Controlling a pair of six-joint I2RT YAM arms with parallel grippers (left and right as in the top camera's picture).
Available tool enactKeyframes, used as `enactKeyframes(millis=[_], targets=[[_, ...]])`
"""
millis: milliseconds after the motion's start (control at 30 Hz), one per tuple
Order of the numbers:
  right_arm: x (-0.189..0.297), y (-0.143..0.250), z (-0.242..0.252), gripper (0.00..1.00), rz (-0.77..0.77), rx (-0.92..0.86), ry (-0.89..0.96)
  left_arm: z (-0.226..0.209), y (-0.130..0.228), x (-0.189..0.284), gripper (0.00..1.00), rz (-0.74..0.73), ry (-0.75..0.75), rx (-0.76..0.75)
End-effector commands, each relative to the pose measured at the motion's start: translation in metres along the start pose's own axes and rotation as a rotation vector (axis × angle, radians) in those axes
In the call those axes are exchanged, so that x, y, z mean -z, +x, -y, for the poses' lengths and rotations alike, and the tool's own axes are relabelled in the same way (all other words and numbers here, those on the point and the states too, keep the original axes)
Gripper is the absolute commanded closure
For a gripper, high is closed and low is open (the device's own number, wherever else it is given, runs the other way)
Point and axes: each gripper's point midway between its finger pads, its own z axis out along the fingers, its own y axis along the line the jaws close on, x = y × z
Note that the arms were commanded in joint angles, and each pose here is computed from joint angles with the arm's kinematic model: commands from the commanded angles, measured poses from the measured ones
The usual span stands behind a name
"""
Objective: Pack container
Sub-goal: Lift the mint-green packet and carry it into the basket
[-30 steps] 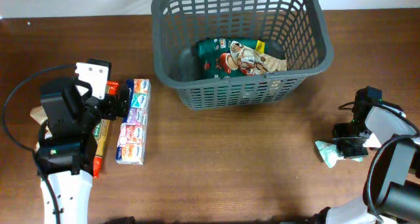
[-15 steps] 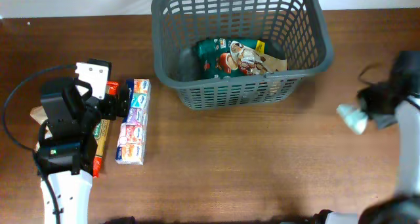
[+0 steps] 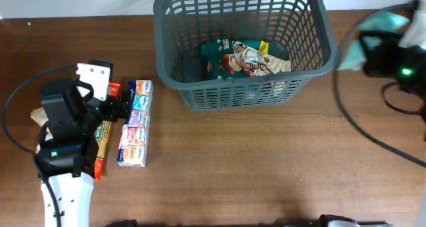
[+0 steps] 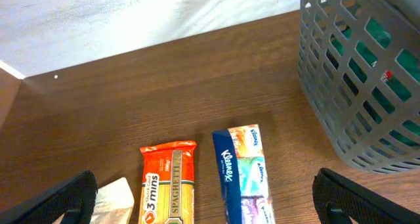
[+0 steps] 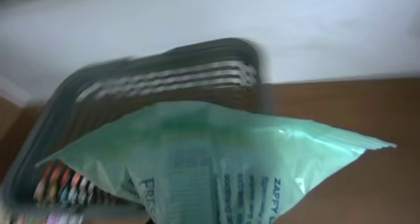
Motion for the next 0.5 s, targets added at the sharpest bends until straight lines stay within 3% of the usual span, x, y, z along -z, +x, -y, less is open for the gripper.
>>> enactKeyframes(millis=[0,200,467], targets=[[-0.034,0.007,-0.05,0.96,-0.043,0.244,-0.219,-0.001,-0.008,0.003,0.01,0.022,0.008,-0.012],[-0.097,0.029,-0.095,0.96,-0.117,0.376,-0.35,-0.001,-0.008,0.003,0.01,0.022,0.008,-0.012],[-0.188,0.078,-0.093,0.96,-0.276,0.374,-0.377,-0.001,-0.008,0.003,0.01,0.022,0.008,-0.012]])
